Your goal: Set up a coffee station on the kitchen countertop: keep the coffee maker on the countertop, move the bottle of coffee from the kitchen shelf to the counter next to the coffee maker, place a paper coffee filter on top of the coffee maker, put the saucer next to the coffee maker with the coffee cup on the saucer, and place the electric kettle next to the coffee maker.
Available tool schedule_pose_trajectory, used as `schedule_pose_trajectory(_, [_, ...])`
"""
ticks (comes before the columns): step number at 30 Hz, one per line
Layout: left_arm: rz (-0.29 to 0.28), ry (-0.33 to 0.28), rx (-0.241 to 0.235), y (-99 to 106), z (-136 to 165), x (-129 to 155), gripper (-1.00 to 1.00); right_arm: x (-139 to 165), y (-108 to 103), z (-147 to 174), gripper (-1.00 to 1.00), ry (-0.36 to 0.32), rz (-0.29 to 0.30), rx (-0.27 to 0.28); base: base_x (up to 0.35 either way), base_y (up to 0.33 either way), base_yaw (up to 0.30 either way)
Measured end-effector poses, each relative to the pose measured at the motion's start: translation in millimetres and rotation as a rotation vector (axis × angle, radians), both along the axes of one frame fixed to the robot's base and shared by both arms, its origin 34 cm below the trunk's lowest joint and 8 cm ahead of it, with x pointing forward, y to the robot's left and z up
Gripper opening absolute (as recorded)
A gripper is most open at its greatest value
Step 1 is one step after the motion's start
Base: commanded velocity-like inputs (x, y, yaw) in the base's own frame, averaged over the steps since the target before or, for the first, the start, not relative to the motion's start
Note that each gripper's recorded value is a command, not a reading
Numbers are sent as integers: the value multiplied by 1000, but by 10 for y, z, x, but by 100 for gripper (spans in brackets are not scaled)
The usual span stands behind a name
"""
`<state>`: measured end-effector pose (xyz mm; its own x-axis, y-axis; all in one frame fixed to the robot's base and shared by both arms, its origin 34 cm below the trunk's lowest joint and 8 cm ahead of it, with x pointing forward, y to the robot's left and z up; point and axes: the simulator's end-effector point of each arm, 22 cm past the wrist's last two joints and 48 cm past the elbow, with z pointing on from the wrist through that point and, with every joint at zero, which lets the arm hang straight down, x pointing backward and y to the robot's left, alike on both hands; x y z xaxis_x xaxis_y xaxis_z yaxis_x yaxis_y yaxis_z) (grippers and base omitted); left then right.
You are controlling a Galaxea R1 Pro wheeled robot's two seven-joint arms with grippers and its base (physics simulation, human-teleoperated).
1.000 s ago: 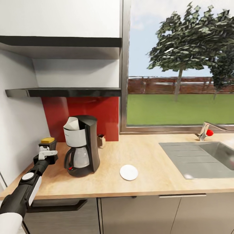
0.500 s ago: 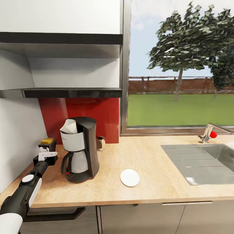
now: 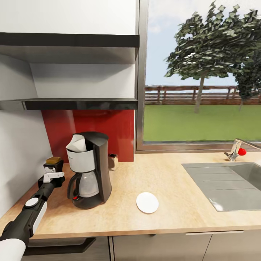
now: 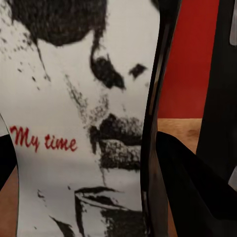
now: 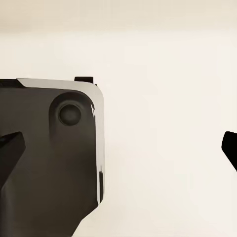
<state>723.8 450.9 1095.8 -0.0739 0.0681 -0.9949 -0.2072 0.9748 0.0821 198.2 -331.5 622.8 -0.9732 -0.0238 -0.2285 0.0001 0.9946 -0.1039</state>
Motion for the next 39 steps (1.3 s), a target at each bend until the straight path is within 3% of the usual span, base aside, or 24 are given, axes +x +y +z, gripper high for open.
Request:
schedule_pose_trajectory(17, [-21, 20, -23, -192, -142, 12, -100, -1, 0, 0, 100, 0, 0, 0, 0, 0, 0])
schedule_pose_trajectory(21, [-8, 42, -11, -6, -304, -111, -100, 139, 154, 12, 100, -30, -3, 14, 0, 0, 0])
schedule_pose_trajectory(25, [-46, 54, -22, -218, -396, -133, -100, 258, 124, 40, 100, -55, -1, 11, 0, 0, 0])
schedule_pose_trajectory(39, [-32, 93, -23, -247, -500, -203, -100, 350, 59, 69, 100, -74, 6, 1, 91, 115, 0])
